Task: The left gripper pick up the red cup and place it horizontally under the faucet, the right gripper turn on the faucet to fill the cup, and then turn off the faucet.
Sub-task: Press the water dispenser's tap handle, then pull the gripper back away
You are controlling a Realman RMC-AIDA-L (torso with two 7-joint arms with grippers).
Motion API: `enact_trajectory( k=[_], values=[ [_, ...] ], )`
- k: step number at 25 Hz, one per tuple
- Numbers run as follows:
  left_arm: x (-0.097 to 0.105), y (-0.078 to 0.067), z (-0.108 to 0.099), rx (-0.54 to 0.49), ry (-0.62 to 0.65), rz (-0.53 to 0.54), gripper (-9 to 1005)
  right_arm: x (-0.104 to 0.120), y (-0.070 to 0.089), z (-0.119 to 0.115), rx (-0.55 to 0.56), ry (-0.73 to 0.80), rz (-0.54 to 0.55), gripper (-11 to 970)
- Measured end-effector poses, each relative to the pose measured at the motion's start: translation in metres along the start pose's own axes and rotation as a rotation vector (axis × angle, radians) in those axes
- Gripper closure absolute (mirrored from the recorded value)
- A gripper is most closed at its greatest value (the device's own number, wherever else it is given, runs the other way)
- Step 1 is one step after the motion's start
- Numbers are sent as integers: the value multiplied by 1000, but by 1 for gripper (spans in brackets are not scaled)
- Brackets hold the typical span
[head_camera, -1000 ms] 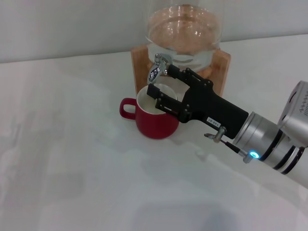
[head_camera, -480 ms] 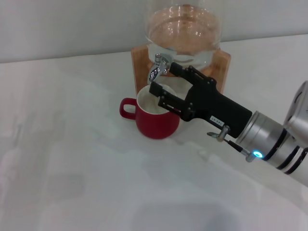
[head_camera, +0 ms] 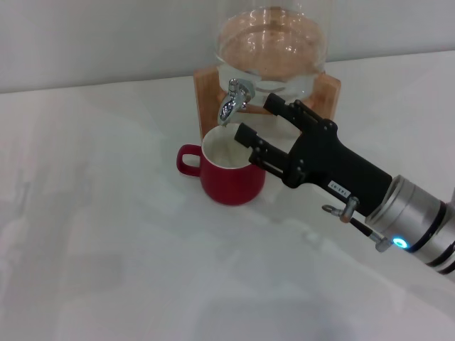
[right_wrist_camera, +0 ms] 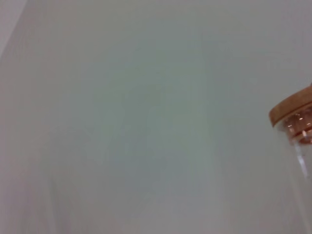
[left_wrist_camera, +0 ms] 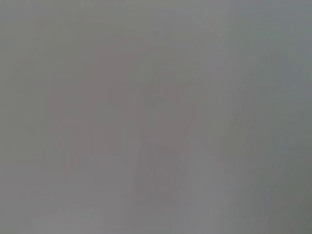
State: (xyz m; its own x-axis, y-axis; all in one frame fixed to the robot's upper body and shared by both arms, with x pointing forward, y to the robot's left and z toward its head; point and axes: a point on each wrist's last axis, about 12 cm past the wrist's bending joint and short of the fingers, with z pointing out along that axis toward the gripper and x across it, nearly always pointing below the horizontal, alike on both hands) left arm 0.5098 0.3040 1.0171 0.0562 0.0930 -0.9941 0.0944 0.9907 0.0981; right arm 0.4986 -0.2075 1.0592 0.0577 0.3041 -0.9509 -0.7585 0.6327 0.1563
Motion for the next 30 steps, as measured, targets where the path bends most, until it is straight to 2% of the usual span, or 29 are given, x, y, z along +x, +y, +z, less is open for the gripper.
enact_trajectory(
  k=[8,20,30],
  values=[
    [-1,-2,3,4,-4,10,283,2,8,9,-51,9,6,177],
    [-2,-4,5,11,-6,10,283,11,24,41,-121,91,26,176],
    [-2,-4,5,11,-5,10,282,15,23,35,-78,107,35,177]
  ],
)
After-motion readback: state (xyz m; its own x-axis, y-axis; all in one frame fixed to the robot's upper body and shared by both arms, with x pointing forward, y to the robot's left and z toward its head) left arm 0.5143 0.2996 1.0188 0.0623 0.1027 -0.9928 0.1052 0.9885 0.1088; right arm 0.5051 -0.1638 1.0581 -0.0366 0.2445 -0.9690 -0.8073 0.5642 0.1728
